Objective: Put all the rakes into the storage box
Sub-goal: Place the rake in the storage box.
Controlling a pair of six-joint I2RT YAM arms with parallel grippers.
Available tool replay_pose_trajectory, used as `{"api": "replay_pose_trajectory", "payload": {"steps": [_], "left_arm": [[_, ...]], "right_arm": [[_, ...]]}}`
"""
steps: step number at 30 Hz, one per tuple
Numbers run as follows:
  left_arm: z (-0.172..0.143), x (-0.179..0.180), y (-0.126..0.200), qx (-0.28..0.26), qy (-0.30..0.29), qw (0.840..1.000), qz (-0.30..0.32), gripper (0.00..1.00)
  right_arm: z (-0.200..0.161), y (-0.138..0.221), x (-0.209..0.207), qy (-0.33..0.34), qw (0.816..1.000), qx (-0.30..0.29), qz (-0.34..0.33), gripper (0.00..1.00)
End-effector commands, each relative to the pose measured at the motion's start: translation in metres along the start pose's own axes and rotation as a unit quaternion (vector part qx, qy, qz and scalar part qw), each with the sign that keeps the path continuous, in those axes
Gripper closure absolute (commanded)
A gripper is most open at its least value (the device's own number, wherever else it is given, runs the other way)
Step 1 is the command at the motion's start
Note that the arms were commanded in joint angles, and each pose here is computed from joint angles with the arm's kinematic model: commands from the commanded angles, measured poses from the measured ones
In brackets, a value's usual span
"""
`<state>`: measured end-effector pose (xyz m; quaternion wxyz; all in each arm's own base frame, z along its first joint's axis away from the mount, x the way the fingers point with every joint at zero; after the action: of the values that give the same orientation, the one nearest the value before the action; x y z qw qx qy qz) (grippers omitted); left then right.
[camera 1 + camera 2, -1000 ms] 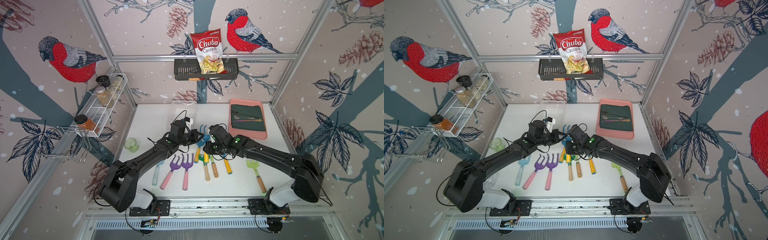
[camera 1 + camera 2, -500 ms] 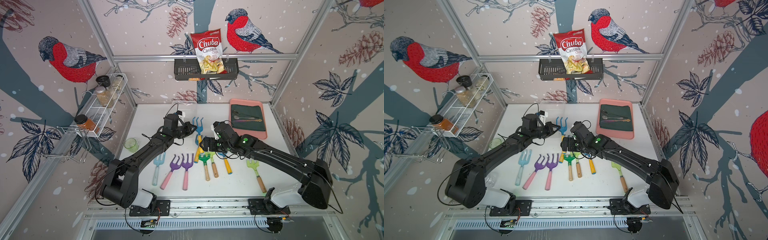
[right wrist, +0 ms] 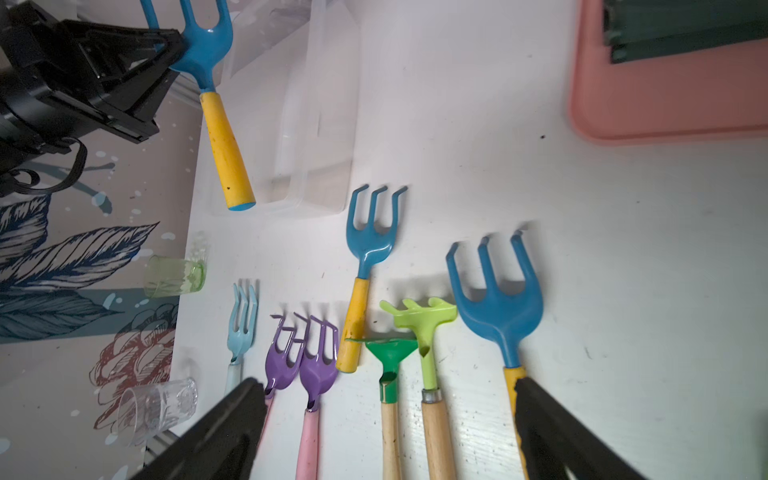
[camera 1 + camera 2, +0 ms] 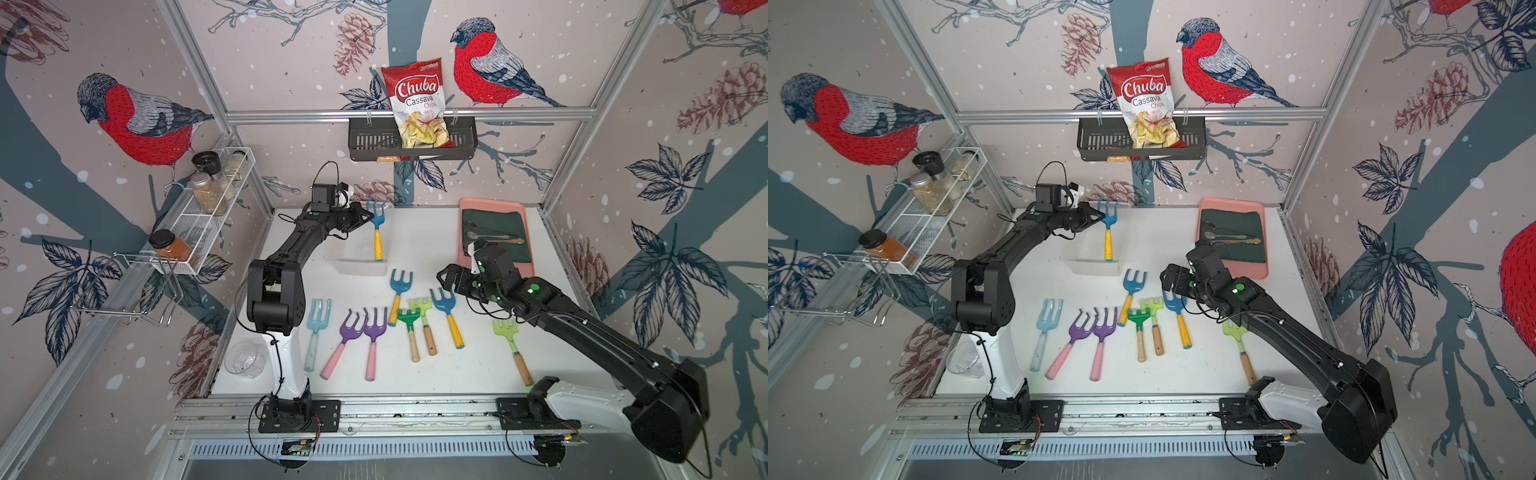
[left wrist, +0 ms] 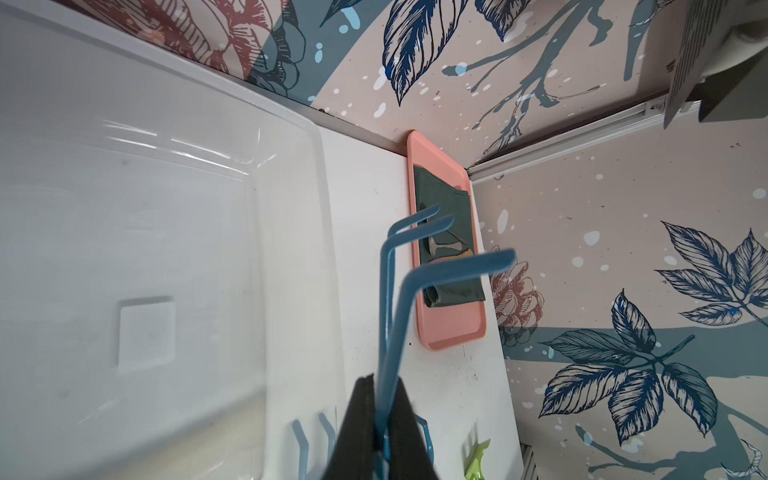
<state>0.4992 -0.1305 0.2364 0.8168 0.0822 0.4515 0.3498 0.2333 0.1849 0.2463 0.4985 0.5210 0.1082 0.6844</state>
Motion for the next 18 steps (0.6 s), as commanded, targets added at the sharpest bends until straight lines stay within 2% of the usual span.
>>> {"api": "replay_pose_trajectory", "payload": {"steps": [1, 8, 18], "left_arm": [[0.007, 0.006, -0.012, 0.016, -0.008, 1.0, -0.021, 1.0], [0.014, 0.04, -0.044, 0.039, -0.008, 0.999, 0.007, 1.0], [0.0, 0.067, -0.06, 0.055, -0.005, 0.997, 0.046, 1.0]], "right_arm": [[0.01, 0.004, -0.007, -0.006, 1.0, -0.027, 0.007, 0.04], [0.016, -0.001, -0.027, -0.017, 1.0, -0.022, -0.014, 0.04], [0.008, -0.011, -0.037, -0.008, 1.0, 0.004, -0.021, 0.04]]}}
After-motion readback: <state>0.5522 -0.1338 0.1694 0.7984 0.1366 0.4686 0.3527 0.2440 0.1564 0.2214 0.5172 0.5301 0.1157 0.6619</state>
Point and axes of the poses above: each gripper's point midway between its finger pads, its own y axis back along the fingers, its own x axis along the line the jaws close on, z = x × y, the point moved 7 cm from there along y, back along the fingers, and after that the axes turned 9 degrees about -y, right-handed, at the moved point
